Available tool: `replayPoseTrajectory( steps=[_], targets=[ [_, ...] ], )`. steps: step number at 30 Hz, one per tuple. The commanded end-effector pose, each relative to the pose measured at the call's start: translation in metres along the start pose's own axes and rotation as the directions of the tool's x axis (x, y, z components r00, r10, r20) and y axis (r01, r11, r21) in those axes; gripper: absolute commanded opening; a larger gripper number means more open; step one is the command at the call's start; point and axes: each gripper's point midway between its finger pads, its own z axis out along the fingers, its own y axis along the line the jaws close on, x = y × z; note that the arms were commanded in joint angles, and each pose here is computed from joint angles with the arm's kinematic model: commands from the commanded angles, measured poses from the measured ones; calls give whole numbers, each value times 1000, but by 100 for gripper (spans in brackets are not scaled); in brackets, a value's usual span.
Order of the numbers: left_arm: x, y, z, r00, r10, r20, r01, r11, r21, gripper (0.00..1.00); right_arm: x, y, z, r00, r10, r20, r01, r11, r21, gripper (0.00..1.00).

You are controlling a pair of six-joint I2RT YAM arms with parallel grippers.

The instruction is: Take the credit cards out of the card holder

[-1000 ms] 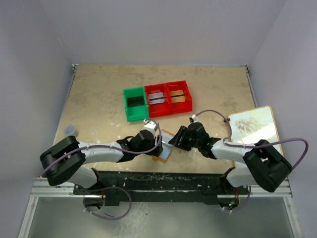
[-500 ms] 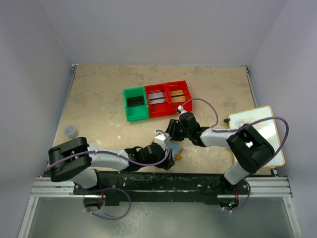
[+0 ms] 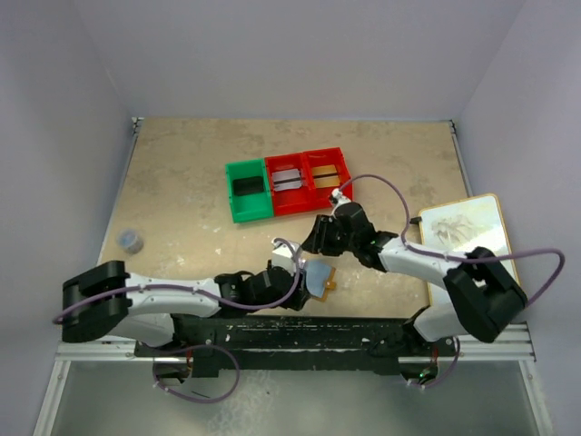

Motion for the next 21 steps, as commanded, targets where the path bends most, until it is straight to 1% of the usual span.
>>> replayPoseTrajectory(
  steps=[1,3,5,6,7,8,10,12,15,17,21],
  targets=[
    [-39,29,-28,990,83,117,-62,983,-172,57,-19,14,-19,992,57,114,-52,998,-44,47],
    [-49,52,-32,988,70,136,-35,968,-249,60,-13,23,-23,988,112,111,-99,988,-115,46],
    [-49,79,-29,996,22,89,6,955,-297,56,-2,25,-24,984,150,93,-134,977,-165,45],
    [-51,89,-28,997,-1,76,25,950,-313,53,1,27,-23,982,169,87,-151,971,-183,44],
    [-53,97,-27,997,-12,80,38,942,-334,50,6,29,-23,980,182,81,-163,967,-195,43],
    [-56,101,-27,996,-12,86,41,939,-343,49,11,33,-22,980,187,70,-169,963,-209,42],
    [-61,97,-24,996,-5,91,35,944,-329,49,19,39,-19,979,199,54,-182,956,-231,41],
    [-66,93,-20,996,2,90,27,946,-322,46,26,44,-16,974,222,44,-205,948,-242,40],
    [-73,85,-12,996,-2,85,30,947,-321,43,33,40,-13,960,273,58,-254,940,-228,38],
    [-76,81,-9,997,0,76,24,949,-313,41,35,41,-13,953,296,62,-273,930,-245,38],
    [-84,78,-6,996,7,93,23,949,-315,41,40,45,-8,955,296,31,-278,924,-263,38]
  ],
)
